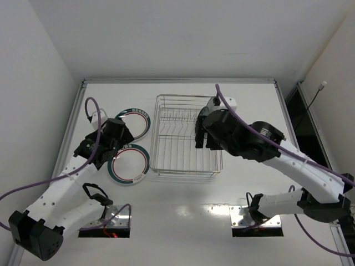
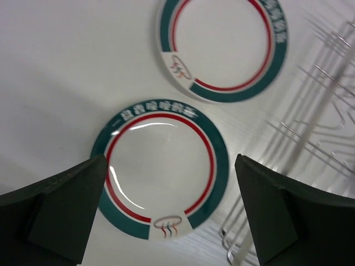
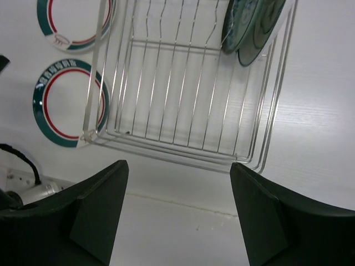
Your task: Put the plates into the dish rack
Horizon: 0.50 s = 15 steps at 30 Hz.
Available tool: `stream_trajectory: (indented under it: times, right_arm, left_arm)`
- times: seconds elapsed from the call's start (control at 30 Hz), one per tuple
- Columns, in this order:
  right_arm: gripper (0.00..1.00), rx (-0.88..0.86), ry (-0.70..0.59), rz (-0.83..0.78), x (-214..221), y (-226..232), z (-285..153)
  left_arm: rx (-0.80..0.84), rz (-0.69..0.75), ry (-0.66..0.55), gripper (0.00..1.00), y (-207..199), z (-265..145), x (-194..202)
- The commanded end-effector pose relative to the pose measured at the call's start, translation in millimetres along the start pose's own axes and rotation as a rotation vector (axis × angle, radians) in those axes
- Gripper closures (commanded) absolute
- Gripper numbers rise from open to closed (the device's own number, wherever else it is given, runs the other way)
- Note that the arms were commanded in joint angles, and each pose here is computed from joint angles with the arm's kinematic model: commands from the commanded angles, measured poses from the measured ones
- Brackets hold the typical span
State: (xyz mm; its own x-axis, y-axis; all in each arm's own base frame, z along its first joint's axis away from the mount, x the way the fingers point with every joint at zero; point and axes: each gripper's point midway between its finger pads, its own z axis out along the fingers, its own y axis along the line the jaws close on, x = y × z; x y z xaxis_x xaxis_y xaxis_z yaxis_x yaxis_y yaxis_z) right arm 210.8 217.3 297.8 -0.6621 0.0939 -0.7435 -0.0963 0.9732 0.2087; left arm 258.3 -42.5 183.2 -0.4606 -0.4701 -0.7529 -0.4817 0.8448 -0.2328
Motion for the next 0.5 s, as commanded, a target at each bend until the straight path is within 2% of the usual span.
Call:
stream_trajectory:
  times: [0.0, 0.03, 0.1, 0.13, 0.33, 0.4, 0.47]
  right_arm:
    - [0.28, -0.082, 0.043, -0.002, 19, 31, 17]
    - [0.28, -0.078, 0.059, -0.009, 22, 29, 14]
    - [0.28, -0.089, 0.075, -0.044, 27, 30, 12]
    - [0.28, -0.107, 0.083, -0.06, 31, 31, 8]
    - [0.27, -0.236, 0.111, -0.068, 61, 26, 2]
    - [0.27, -0.284, 0.115, -0.055, 70, 19, -6]
    - [0.27, -0.28, 0.119, -0.058, 79, 8, -6]
  left_arm:
    - [-0.113, -0.002, -0.034, 0.0, 31, 16, -9]
    - [-0.064, -0.017, 0.026, 0.0, 26, 22, 1]
    - [-0.103, -0.064, 0.083, 0.0, 50, 35, 7]
    - [-0.037, -0.089, 0.137, 0.0, 44, 40, 16]
    - [-0.075, -0.194, 0.226, 0.0, 64, 54, 25]
    - [-0.048, -0.24, 0.34, 0.0, 61, 63, 46]
    - [-0.009, -0.256, 0.389, 0.0, 52, 66, 55]
